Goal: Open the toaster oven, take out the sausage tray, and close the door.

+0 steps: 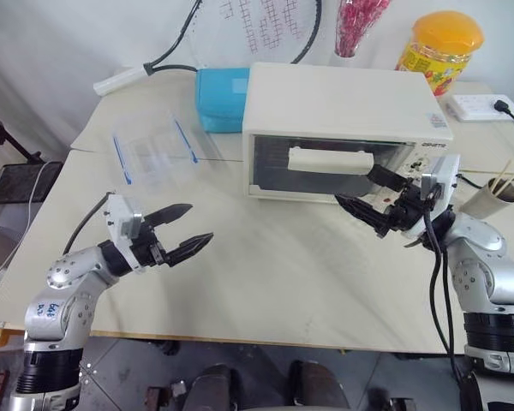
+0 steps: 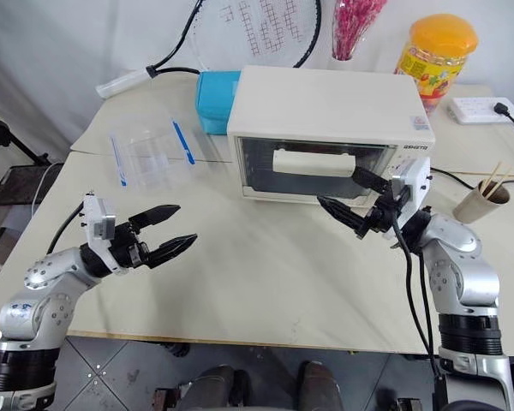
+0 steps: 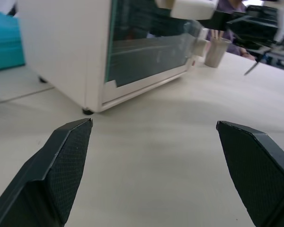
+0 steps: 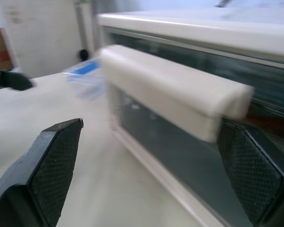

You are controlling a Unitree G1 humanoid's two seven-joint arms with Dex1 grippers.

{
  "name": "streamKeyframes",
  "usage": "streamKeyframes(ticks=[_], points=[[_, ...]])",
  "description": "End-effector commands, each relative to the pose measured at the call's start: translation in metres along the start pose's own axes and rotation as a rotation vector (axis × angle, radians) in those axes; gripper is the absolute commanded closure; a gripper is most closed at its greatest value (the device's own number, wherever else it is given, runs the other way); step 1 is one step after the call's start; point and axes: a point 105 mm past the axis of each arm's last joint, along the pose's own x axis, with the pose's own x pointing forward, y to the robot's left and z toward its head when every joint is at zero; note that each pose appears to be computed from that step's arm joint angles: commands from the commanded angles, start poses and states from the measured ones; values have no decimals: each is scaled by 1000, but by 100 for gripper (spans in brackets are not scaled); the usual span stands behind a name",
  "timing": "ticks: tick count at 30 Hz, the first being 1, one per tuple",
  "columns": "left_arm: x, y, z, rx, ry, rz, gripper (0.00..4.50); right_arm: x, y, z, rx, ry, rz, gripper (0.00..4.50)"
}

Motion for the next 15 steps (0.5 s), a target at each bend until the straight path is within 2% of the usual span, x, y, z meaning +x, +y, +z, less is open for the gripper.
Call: streamKeyframes(ticks=[1,6,10,15], points=[[-4,4,18,-20,-58,21,5,-5,32,2,-133,59,181,0],[1,6,32,-28,-90,-8,5,-18,44,-14,-228,139,245,0],[17,11,47,-19,-145,-22,92,-27,38,-24,-298,181,243,0],[52,23,42,12,-126,-15,229,-27,34,-26,-299,166,220,0]])
